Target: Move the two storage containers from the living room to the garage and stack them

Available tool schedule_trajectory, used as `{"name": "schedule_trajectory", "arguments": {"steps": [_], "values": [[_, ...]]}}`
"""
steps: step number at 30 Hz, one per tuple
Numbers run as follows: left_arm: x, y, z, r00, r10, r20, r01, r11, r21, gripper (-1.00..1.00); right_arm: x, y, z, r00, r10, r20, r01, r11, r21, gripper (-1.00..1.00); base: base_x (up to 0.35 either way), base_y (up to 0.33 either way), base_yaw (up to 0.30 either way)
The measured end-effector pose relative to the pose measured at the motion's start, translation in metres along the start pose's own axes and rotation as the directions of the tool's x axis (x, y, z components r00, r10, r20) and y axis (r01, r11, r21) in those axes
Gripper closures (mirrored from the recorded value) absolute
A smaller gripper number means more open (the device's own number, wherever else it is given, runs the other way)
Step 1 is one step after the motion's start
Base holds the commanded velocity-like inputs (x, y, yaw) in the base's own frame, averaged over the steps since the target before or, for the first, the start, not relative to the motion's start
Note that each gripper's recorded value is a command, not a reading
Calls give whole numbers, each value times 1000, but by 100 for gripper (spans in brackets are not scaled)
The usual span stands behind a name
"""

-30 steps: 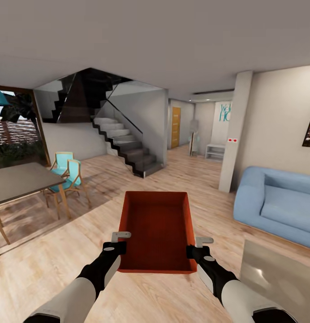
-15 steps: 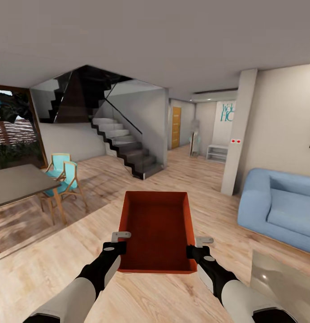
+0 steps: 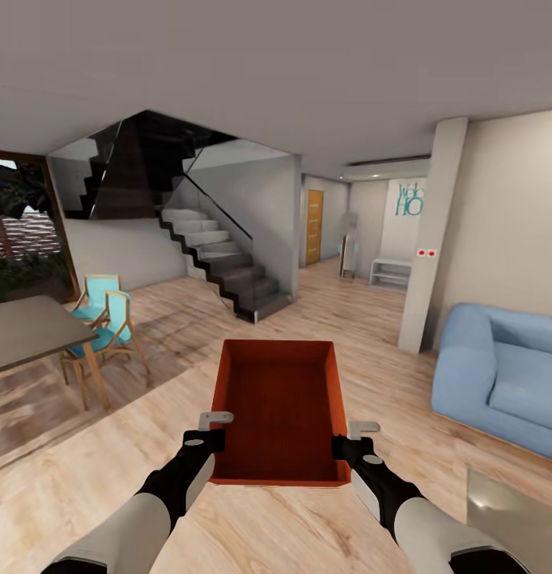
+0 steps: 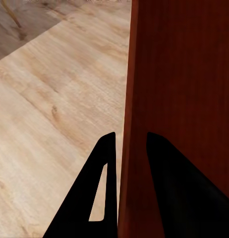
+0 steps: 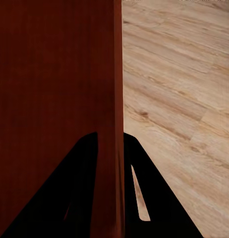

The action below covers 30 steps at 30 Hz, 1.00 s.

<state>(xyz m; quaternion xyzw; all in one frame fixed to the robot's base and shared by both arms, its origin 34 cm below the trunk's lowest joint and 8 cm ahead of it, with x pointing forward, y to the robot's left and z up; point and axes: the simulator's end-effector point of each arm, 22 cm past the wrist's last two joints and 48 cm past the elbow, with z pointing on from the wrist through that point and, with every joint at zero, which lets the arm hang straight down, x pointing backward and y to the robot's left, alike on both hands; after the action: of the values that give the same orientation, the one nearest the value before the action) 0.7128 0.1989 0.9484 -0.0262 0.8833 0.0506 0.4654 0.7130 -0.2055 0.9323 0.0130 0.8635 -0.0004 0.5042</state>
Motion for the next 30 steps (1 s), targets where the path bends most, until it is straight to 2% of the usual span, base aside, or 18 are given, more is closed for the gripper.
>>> {"name": "schedule_trajectory", "arguments": {"steps": [30], "values": [[0, 0, 0, 1000, 1, 1, -1, 1000, 0, 100, 0, 0, 0, 1000, 1, 1, -1, 1000, 1, 100, 322, 0, 0]]}}
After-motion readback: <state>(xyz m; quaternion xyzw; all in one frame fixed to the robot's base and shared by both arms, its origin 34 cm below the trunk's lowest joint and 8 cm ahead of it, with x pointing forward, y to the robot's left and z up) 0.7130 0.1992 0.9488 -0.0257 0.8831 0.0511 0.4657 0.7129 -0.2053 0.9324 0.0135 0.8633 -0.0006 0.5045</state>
